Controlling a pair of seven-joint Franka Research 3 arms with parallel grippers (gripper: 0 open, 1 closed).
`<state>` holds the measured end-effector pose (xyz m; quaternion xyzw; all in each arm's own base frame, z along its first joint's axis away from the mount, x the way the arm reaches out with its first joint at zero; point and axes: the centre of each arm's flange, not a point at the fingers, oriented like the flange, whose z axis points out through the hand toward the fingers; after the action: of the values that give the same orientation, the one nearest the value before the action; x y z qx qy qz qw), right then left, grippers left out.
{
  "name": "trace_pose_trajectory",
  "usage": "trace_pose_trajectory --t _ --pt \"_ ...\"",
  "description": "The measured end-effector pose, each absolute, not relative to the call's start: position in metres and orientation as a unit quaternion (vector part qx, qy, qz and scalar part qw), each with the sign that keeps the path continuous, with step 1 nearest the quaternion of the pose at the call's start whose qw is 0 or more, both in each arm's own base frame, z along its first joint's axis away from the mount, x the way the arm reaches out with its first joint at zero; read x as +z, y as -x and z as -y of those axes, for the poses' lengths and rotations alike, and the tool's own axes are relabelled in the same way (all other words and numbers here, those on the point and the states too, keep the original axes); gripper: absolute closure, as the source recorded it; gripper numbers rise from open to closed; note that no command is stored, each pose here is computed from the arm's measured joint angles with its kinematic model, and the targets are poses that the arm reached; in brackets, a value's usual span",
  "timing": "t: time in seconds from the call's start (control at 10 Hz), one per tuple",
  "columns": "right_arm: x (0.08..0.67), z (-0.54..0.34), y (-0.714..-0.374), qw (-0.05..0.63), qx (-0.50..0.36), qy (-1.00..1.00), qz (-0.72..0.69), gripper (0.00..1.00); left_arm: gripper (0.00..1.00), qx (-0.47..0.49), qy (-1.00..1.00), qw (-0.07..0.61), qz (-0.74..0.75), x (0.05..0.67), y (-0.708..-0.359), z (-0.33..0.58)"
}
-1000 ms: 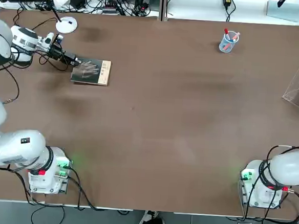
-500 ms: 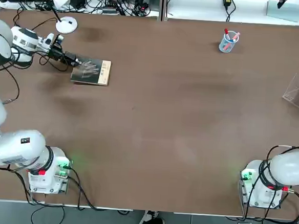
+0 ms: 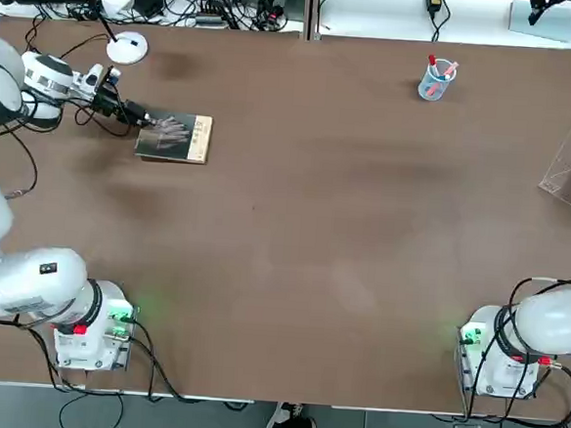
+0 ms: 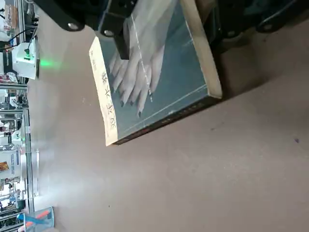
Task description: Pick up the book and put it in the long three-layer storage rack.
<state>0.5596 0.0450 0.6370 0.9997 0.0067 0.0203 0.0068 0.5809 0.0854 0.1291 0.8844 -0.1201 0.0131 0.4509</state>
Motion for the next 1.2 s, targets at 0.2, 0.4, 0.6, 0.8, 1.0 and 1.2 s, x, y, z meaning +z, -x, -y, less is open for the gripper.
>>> trace_pose_trajectory --t 0.2,0.4,0.6,0.8,1.0,1.2 --pt "0.637 -0.046 -0.559 0.007 0.018 -1.0 -0.008 0.0 0.45 0.012 -0.883 0.455 0.117 0.127 -0.579 -0.089" --pt "0.636 -0.047 -0.559 0.007 0.016 -1.0 -0.009 0.0 0.47 0.009 -0.88 0.462 0.114 0.125 -0.577 -0.093" --pt "0.636 -0.049 -0.558 0.007 0.016 -1.0 -0.01 0.0 0.52 0.007 -0.878 0.466 0.111 0.123 -0.576 -0.096" --pt "0.636 -0.05 -0.558 0.004 0.016 -1.0 -0.01 0.0 0.55 0.007 -0.875 0.471 0.111 0.12 -0.575 -0.1" --pt "0.636 -0.051 -0.558 0.0 0.016 -1.0 -0.011 0.0 0.64 0.017 -0.872 0.472 0.127 0.117 -0.576 -0.103" --pt "0.636 -0.051 -0.558 -0.002 0.015 -1.0 -0.011 0.0 0.72 0.02 -0.87 0.474 0.135 0.113 -0.577 -0.103"
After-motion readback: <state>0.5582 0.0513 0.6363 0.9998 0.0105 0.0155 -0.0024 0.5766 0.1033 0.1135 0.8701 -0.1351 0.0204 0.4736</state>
